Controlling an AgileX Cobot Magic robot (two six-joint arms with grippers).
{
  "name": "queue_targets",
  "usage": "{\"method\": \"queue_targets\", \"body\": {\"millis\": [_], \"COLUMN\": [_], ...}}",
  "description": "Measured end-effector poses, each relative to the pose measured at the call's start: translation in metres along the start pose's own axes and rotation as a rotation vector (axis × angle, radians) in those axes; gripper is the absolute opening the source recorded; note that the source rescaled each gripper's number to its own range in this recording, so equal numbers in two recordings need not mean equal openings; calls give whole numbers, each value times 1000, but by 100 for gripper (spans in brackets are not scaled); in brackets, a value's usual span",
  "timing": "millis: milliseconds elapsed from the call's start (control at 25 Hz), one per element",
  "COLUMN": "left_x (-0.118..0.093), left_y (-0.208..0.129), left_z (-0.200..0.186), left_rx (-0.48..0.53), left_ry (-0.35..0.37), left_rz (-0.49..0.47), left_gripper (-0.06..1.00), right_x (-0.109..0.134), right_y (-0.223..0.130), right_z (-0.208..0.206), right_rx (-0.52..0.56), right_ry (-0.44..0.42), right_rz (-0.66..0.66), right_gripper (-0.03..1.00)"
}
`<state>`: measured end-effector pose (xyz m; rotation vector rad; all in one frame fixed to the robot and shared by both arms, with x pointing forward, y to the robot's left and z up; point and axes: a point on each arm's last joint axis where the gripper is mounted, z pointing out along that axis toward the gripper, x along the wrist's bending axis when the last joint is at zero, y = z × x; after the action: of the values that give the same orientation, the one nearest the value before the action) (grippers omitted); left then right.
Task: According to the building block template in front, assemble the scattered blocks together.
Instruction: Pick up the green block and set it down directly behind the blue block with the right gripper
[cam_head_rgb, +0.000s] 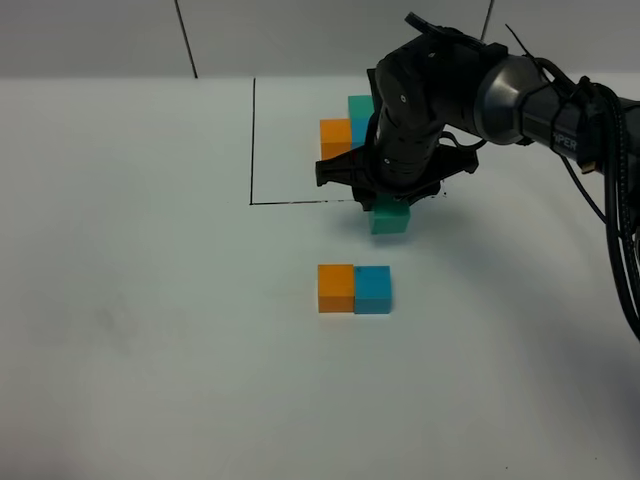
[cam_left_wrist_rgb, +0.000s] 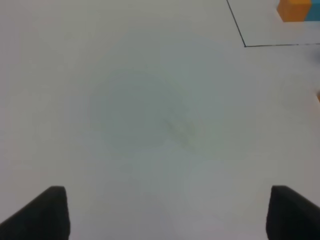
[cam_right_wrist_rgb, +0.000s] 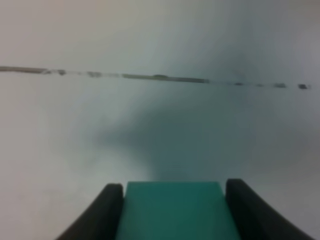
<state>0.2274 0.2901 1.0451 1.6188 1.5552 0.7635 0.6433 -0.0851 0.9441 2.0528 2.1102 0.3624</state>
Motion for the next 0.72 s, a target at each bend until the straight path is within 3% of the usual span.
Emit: {"method": "queue_targets", "body": {"millis": [720], "left_x": [0], "left_y": [0], "left_z": [0], "left_rx": [0], "left_ry": [0], "left_rz": [0], "left_gripper": [84], "right_x": [14], "right_y": [-15], "right_z": [41], "right_rx": [78], "right_ry": [0], "right_rz": [50], "right_gripper": [1]}}
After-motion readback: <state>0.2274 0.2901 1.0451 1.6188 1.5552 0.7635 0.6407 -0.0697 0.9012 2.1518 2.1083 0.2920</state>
